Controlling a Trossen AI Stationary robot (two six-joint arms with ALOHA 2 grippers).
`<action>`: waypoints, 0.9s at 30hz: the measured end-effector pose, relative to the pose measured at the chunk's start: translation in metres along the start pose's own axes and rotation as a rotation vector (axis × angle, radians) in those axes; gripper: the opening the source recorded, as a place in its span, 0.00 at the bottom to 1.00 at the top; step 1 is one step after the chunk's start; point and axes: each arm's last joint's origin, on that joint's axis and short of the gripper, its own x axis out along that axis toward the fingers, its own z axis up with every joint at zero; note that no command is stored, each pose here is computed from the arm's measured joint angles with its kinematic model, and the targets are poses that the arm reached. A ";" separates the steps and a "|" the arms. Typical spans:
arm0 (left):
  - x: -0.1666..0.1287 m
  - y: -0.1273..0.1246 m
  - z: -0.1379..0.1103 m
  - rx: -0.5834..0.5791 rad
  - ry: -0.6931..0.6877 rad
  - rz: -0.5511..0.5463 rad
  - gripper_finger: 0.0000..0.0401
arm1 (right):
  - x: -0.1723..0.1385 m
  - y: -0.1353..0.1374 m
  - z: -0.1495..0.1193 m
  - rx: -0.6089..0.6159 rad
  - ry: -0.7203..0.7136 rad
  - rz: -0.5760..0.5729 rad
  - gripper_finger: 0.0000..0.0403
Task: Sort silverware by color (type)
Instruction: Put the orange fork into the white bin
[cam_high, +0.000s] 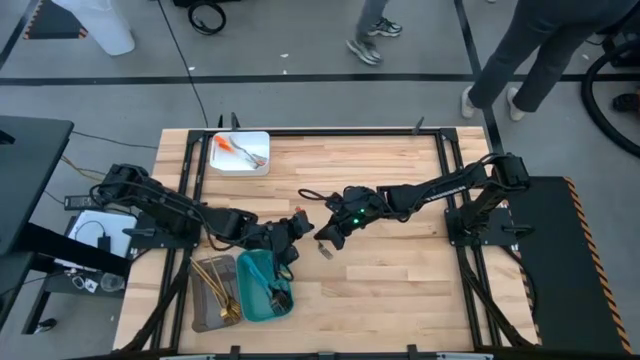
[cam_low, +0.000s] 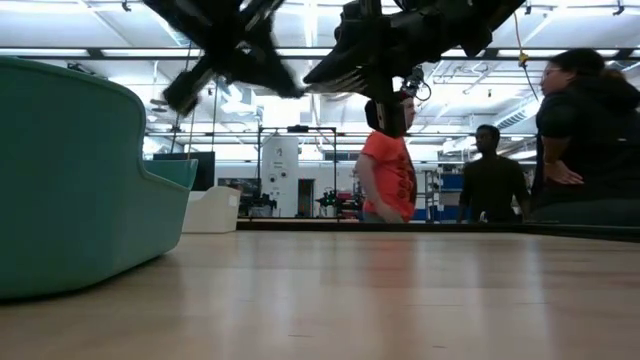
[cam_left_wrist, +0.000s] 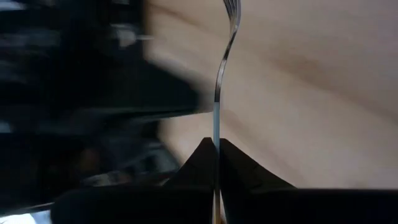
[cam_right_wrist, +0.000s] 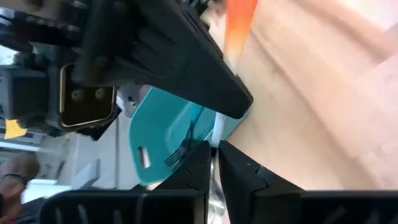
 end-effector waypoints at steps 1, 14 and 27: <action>0.000 -0.003 -0.001 -0.007 0.001 -0.032 0.03 | 0.000 0.000 0.001 -0.018 -0.011 -0.002 0.12; -0.014 -0.027 -0.016 -0.085 0.181 -0.227 0.03 | 0.000 0.006 -0.001 -0.280 -0.165 -0.139 0.23; -0.043 -0.017 -0.049 -0.248 0.323 -0.212 0.03 | 0.001 0.003 -0.015 -0.413 -0.207 -0.315 0.23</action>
